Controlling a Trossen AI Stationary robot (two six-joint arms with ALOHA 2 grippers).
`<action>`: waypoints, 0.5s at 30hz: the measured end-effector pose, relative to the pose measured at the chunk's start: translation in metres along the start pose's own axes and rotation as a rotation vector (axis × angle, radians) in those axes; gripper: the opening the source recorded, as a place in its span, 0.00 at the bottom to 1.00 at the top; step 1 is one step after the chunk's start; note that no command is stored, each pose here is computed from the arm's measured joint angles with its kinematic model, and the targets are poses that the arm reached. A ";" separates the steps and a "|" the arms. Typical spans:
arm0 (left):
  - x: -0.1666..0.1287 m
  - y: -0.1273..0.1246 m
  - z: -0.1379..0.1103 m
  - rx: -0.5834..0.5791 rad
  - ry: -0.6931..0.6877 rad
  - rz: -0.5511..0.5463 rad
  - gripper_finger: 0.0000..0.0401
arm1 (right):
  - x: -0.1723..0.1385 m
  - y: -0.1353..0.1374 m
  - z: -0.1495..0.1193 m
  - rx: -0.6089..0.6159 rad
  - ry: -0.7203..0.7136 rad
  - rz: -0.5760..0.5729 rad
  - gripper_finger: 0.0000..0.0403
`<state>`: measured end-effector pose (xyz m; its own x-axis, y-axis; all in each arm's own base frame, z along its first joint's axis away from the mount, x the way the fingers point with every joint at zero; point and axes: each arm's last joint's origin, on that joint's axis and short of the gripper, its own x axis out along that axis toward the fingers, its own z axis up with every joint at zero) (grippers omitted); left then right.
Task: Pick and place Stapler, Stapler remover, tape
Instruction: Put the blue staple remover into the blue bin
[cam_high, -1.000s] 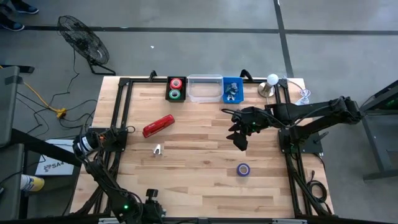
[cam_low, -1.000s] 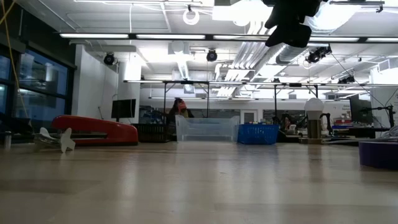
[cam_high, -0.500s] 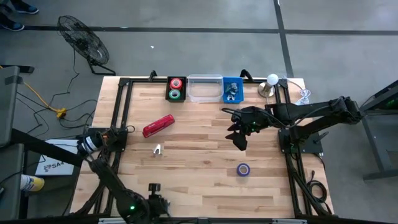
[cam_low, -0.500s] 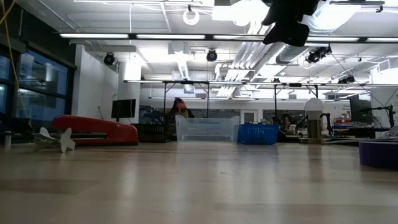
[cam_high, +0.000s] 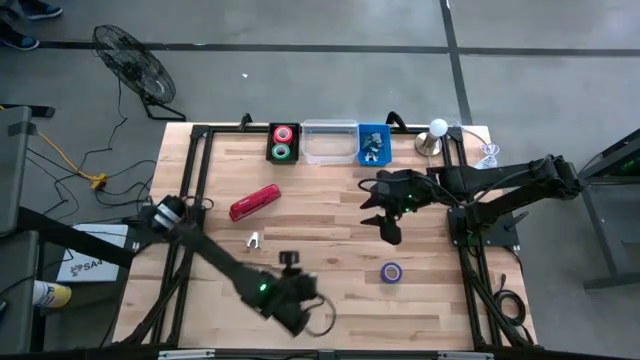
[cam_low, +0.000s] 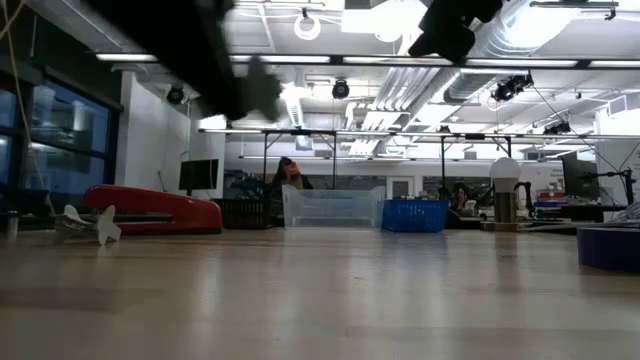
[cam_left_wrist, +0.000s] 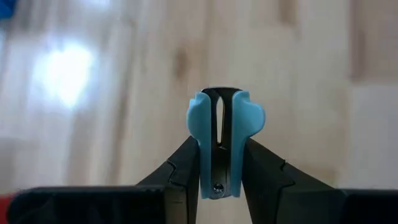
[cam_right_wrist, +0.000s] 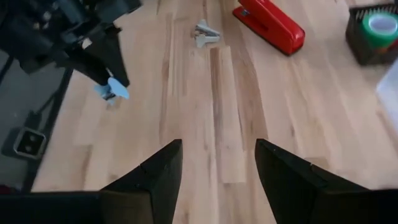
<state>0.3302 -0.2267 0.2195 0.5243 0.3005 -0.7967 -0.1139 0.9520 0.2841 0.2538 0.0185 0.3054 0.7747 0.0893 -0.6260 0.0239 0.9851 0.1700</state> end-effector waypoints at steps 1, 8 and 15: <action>0.002 0.007 0.008 -0.001 -0.007 0.008 0.21 | 0.000 0.000 0.000 -0.027 0.000 0.000 0.48; 0.010 0.062 0.061 -0.013 -0.061 0.064 0.21 | 0.000 0.000 0.000 -0.219 0.000 -0.003 0.48; -0.001 0.114 0.104 -0.047 -0.126 0.092 0.21 | 0.000 0.000 0.000 -0.309 0.000 -0.003 0.48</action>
<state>0.4049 -0.1242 0.3080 0.6113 0.3801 -0.6942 -0.2042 0.9232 0.3256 0.2538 0.0184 0.3054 0.7750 0.0862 -0.6261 -0.1667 0.9834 -0.0711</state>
